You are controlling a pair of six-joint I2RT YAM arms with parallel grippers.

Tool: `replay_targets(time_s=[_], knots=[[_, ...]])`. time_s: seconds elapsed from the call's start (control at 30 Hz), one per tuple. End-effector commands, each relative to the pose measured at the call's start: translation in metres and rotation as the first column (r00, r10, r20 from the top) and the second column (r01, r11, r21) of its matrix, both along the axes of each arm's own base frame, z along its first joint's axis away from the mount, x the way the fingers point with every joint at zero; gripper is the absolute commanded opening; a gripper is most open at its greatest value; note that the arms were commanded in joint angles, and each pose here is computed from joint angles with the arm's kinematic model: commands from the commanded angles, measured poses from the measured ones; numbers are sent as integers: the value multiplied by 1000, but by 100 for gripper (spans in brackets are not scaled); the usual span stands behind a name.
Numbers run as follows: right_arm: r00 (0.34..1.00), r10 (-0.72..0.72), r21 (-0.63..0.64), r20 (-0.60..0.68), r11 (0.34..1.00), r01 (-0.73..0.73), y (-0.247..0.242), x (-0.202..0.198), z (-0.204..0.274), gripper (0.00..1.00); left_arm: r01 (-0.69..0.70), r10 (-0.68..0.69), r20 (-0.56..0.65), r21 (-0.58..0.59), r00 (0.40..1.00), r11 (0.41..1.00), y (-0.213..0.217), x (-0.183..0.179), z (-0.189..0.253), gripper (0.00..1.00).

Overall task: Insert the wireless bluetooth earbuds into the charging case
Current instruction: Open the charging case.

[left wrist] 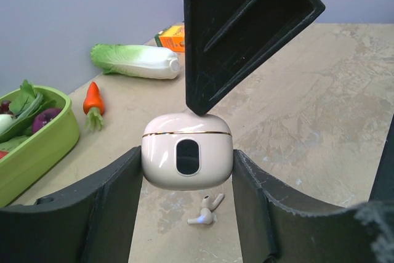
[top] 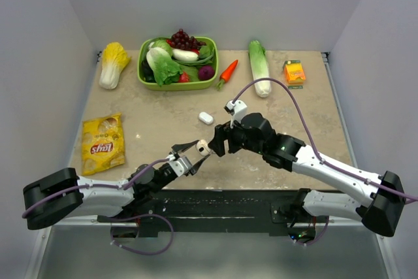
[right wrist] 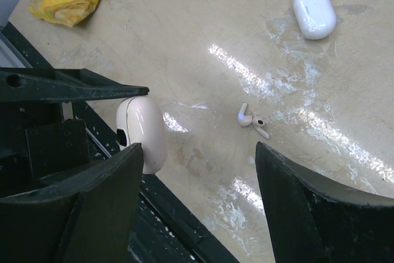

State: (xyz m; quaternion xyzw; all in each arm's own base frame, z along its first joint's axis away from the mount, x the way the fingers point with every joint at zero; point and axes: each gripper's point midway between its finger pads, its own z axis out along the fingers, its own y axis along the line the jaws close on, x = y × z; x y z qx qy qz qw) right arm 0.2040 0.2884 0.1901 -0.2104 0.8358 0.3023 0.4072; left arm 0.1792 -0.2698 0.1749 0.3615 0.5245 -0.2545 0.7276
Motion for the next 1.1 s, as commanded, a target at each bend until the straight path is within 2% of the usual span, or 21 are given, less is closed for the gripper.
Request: replay_targets(time_s=[0.0, 0.07, 0.1, 0.27, 0.4, 0.53, 0.63, 0.77, 1.07], knots=[[999, -32, 46, 21, 998, 31, -8, 3, 8, 75, 66, -4, 182, -332, 983, 941, 24, -21, 87, 0], [999, -15, 112, 29, 994, 11, -2, 1, 17, 75, 67, -5, 181, -341, 984, 938, 25, -22, 88, 0], [999, 39, 145, 15, 989, -41, 6, -5, 21, 76, 68, -5, 180, -345, 984, 936, 25, -22, 89, 0], [991, 127, 222, -45, 968, -114, 20, -13, 23, 76, 79, -12, 188, -356, 982, 931, 25, -24, 92, 0], [978, 205, 313, -35, 932, -184, 30, -20, 37, 76, 80, -14, 190, -349, 982, 933, 24, -24, 92, 0], [967, 248, 315, -62, 924, -217, 36, -25, 35, 75, 82, -12, 195, -354, 981, 932, 24, -25, 94, 0], [966, 248, 301, -69, 929, -217, 37, -24, 30, 72, 85, -13, 199, -355, 980, 931, 23, -25, 95, 0], [961, 261, 286, -91, 931, -226, 39, -24, 22, 62, 90, -16, 203, -357, 979, 930, 22, -26, 97, 0], [965, 254, 284, -65, 932, -226, 37, -23, 25, 47, 93, -23, 195, -356, 980, 930, 21, -26, 96, 0]])
